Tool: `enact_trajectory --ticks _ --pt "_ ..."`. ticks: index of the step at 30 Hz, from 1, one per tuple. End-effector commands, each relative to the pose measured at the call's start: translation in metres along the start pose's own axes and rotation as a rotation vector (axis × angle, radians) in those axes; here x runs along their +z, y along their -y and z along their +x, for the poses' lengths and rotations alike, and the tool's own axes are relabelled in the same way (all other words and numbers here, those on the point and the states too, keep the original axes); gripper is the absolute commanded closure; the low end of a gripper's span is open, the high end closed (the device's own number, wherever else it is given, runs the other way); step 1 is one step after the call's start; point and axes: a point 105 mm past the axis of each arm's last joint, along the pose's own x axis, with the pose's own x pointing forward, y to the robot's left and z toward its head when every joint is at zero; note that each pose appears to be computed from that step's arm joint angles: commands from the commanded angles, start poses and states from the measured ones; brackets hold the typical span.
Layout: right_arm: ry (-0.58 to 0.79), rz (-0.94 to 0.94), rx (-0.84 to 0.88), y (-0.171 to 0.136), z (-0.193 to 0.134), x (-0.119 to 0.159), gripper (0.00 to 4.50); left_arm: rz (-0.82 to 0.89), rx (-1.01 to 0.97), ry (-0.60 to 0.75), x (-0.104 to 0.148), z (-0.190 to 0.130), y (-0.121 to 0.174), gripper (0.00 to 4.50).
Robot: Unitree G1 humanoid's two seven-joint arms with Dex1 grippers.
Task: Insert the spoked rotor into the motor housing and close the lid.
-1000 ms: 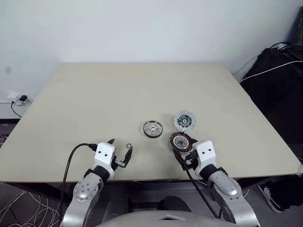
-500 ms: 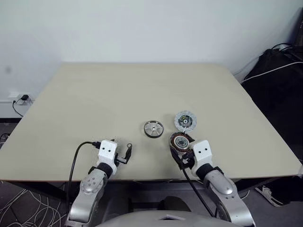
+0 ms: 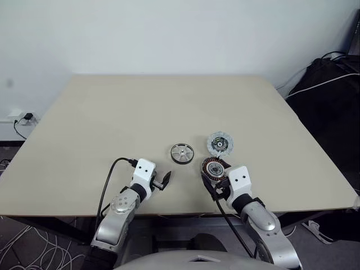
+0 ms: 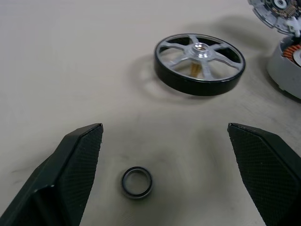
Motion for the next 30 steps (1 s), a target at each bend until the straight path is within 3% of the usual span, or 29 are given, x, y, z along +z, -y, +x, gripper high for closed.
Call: enact_trajectory --ticks 1,20,30 --pt "0.058 -0.014 -0.014 0.003 0.000 0.017 0.01 0.018 0.013 -0.009 0.003 0.005 -0.002 0.02" --pt "0.068 -0.007 -0.017 0.001 0.001 0.018 0.01 0.040 0.075 -0.161 -0.019 0.003 -0.011 0.02" --pt "0.070 -0.005 -0.020 0.001 0.003 0.018 0.00 0.054 0.083 -0.155 -0.017 0.002 -0.012 3.13"
